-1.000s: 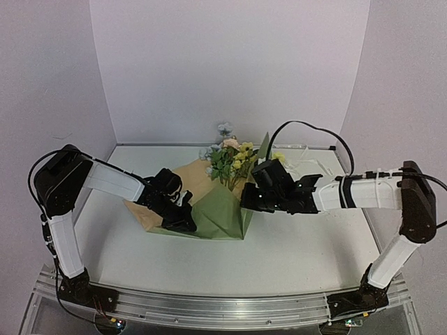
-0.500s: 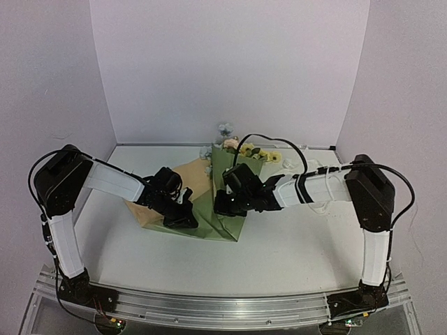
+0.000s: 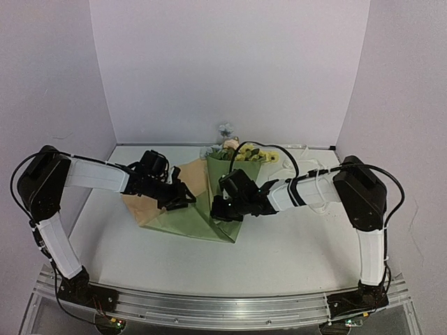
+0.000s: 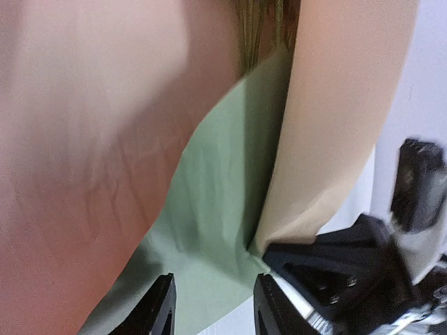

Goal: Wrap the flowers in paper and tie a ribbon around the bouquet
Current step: Fold the one-fourth-folded wrapping paper at the center of the board.

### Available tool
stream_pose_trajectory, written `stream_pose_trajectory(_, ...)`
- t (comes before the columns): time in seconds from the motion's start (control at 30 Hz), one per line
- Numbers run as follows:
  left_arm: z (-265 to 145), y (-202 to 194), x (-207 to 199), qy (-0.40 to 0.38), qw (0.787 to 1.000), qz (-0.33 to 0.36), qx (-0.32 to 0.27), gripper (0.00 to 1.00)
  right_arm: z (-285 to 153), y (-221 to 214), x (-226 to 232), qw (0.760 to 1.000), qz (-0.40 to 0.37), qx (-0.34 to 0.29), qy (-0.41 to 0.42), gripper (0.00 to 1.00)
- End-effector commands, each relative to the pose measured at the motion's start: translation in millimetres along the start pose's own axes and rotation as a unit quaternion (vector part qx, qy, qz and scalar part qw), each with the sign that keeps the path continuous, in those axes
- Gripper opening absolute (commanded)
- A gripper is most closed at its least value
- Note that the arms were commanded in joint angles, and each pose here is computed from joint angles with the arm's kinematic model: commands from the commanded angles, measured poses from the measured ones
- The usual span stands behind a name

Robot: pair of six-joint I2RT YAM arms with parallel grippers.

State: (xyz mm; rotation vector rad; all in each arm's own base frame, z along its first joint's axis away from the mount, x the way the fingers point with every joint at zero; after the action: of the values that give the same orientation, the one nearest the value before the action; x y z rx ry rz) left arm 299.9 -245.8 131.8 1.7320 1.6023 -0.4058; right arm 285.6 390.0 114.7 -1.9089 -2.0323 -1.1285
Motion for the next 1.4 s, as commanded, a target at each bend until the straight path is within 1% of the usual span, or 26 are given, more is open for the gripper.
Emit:
stream_pose_trajectory(0.0,-36,57,-39,-0.055,0.994,0.028,-0.095,0.48,7,3,10,1.0,0.002,-0.003,0.02,0.01)
stream_pose_trajectory(0.07,-36,79,-52,-0.043,0.992,0.053,-0.102,0.55,8,3,10,1.0,0.003,-0.004,0.019,0.01)
stream_pose_trajectory(0.17,-24,94,-56,-0.037,0.992,0.066,-0.1,0.62,9,3,10,1.0,0.004,-0.004,0.018,0.01)
stream_pose_trajectory(0.27,-18,104,-60,-0.036,0.991,0.077,-0.1,0.67,9,4,11,1.0,0.003,-0.003,0.02,0.01)
stream_pose_trajectory(0.37,-7,110,-64,-0.015,0.991,0.092,-0.093,0.67,9,4,12,1.0,0.001,-0.004,0.021,0.02)
stream_pose_trajectory(0.5,11,112,-61,0.035,0.991,0.103,-0.078,0.63,9,4,12,1.0,0.001,-0.005,0.02,0.01)
stream_pose_trajectory(0.63,23,115,-58,0.044,0.991,0.105,-0.07,0.57,9,3,12,1.0,0.001,-0.004,0.02,0.02)
stream_pose_trajectory(0.7,26,116,-58,0.044,0.991,0.108,-0.069,0.5,8,4,12,1.0,0.001,-0.005,0.019,0.02)
stream_pose_trajectory(0.87,28,119,-57,0.052,0.989,0.116,-0.071,0.26,3,5,14,1.0,-0.002,-0.009,0.022,0.05)
stream_pose_trajectory(0.9,29,120,-57,0.055,0.989,0.117,-0.072,0.21,1,6,15,1.0,-0.003,-0.01,0.023,0.07)
stream_pose_trajectory(1.0,32,120,-54,0.058,0.989,0.118,-0.07,0.08,-5,6,17,1.0,-0.004,-0.012,0.026,0.21)
stream_pose_trajectory(1.07,34,119,-52,0.059,0.989,0.118,-0.068,0.02,-12,7,18,0.999,-0.006,-0.014,0.028,0.38)
stream_pose_trajectory(1.17,34,118,-49,0.06,0.989,0.119,-0.07,0.0,-23,5,17,0.999,-0.008,-0.017,0.029,0.59)
stream_pose_trajectory(1.23,34,118,-47,0.06,0.989,0.118,-0.072,0.0,-30,3,14,0.999,-0.007,-0.018,0.026,0.71)
stream_pose_trajectory(1.3,35,118,-43,0.063,0.989,0.115,-0.073,0.0,-36,0,10,1.0,-0.006,-0.018,0.023,0.77)
stream_pose_trajectory(1.37,35,118,-40,0.063,0.989,0.113,-0.075,0.0,-40,-2,7,1.0,-0.005,-0.018,0.021,0.8)
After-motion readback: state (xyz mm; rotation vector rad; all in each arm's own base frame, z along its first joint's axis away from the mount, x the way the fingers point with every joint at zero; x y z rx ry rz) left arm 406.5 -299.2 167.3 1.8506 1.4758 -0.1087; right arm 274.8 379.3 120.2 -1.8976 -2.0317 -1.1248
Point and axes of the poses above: each gripper's point midway between its finger pads, its own z axis out along the fingers, its own x axis along the line the jaws close on, y = z × x, the point moved 9 cm from there along -z, back along the fingers, and after that the axes turned 4 degrees about z, right-handed, at the moved point
